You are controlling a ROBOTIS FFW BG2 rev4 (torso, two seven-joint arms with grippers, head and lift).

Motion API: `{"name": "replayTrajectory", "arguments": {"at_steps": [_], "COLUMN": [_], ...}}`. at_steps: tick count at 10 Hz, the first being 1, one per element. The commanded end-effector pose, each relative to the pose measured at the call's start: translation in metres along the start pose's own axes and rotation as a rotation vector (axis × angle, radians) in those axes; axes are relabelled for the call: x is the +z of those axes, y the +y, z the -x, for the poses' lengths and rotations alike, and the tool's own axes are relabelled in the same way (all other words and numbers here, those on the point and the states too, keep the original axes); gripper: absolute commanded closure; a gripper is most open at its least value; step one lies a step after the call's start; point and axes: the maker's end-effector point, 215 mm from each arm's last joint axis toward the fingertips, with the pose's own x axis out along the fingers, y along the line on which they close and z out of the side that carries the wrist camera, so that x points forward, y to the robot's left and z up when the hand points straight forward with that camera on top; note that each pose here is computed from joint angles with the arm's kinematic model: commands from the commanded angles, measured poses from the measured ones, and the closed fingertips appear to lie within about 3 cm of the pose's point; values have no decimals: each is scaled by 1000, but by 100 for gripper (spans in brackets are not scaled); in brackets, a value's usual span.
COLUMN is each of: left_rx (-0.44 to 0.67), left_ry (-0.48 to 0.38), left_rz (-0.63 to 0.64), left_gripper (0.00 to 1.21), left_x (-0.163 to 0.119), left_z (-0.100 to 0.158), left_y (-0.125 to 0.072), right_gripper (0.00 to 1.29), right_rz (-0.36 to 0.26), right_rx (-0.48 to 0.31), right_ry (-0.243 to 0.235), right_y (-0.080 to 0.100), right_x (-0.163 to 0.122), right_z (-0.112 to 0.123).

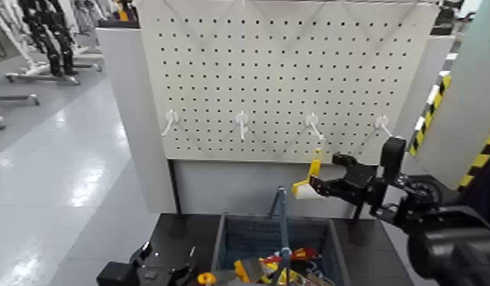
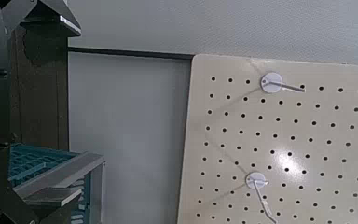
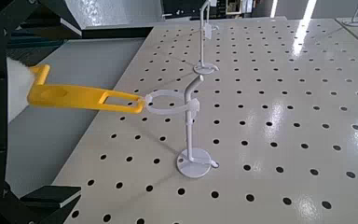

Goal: Put the yellow roller into the crate.

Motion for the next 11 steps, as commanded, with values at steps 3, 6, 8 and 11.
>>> {"name": "replayTrajectory", "arguments": {"at_steps": [3,6,8,11], "left_rx": [1,0,-5,-3], "left_ry": [1,1,2,3], "left_rz": [5,7,7,10], "left_gripper": [11,11,11,11], "left_x": [-1,-1,-1,-1], "left_z": [0,0,-1,1], "left_y": [0,-1,-2,0], "right_gripper": [26,95,111,126], "right_rz": [-27,-54,-63,-58], "right_rx": [61,86,88,83], "right_ry": [2,4,-1,-9], "right_y": [9,17,18,18], "right_x": [-4,-10,-9,-5], "right_z": [-17,-21,-23,-22]}}
